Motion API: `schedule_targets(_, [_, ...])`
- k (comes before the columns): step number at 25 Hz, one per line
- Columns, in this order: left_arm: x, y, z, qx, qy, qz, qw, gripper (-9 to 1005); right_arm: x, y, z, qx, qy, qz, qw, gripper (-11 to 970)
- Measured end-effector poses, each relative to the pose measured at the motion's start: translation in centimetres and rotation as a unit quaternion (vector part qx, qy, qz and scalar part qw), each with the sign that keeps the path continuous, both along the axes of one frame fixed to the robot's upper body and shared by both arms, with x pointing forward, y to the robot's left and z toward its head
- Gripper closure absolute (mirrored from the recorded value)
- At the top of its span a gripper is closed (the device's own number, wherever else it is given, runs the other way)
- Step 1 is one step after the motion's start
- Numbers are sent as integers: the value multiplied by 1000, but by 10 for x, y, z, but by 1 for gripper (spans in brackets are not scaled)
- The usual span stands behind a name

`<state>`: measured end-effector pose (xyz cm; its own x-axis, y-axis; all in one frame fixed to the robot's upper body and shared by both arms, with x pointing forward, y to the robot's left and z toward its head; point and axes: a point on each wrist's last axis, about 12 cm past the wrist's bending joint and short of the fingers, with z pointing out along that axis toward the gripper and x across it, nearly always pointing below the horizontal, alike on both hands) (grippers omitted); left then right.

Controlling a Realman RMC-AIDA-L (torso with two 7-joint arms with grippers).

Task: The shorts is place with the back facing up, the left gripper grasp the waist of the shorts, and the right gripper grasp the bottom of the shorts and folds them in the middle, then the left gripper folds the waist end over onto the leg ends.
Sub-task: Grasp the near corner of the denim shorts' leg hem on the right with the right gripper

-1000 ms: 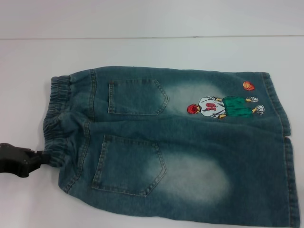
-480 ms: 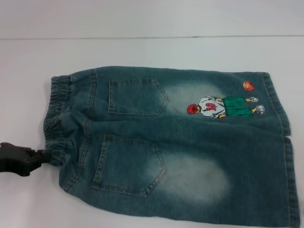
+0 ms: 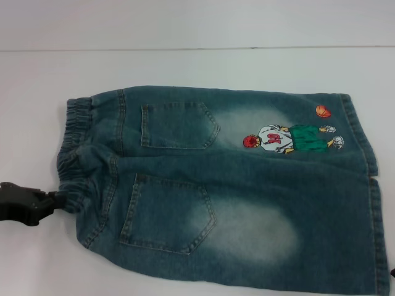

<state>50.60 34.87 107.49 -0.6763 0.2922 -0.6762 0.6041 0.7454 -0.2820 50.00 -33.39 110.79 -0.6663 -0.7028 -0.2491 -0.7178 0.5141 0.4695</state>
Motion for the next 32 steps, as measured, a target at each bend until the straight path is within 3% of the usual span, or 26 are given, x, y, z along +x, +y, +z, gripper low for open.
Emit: schedule_targets(32, [-1, 1, 0, 1, 0, 1, 1000, 938, 3, 10, -7, -12, 19, 4, 1000, 15])
